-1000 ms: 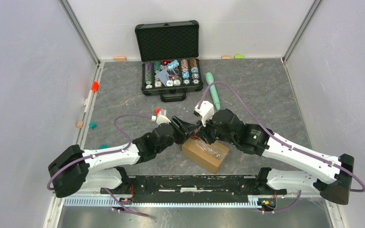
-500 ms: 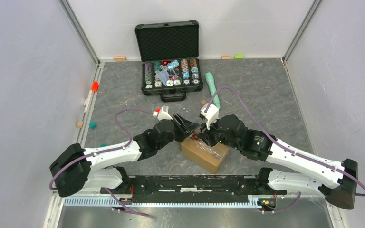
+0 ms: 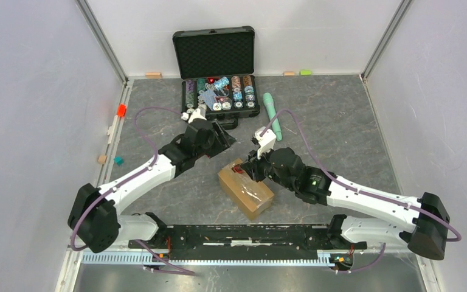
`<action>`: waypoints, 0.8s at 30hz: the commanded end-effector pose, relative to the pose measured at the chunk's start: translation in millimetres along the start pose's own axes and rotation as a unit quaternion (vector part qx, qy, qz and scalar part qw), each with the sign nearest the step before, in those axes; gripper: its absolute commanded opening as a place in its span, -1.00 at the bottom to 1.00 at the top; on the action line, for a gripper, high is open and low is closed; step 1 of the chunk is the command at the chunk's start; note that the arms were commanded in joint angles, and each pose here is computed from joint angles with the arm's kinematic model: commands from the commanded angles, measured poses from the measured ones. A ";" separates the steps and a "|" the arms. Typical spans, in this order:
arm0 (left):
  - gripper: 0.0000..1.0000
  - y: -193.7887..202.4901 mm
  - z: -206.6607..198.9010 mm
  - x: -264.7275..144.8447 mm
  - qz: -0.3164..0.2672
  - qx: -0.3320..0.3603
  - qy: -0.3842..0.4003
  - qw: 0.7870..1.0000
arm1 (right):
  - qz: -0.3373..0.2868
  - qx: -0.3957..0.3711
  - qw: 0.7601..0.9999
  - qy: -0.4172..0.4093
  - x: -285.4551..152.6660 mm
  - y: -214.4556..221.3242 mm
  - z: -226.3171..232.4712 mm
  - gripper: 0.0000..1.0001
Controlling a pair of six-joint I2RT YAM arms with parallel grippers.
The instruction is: Unpack the express box
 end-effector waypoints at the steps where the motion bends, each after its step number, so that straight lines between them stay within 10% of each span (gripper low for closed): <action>1: 0.27 -21.3 -27.3 -29.4 -0.008 0.025 0.051 0.998 | -0.032 0.013 0.999 0.022 10.9 -3.3 -2.9 -1.00; 14: 0.38 32.3 -17.8 -14.4 0.043 -0.160 0.175 0.971 | -0.024 -0.017 0.999 0.043 9.4 5.4 -5.6 -1.00; 24: 0.39 62.4 39.0 -4.1 0.045 -0.142 0.058 0.987 | -0.008 -0.044 0.997 0.064 11.6 0.9 10.2 -1.00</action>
Point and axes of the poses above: each gripper's point midway between its finger pads, its own x axis out along the fingers, its own z axis along the line the jaws close on, y = z × x, the point moved 5 cm from there along -x, back along the fingers, and after that the axes turned 6 degrees about x, right-handed, at the moved point
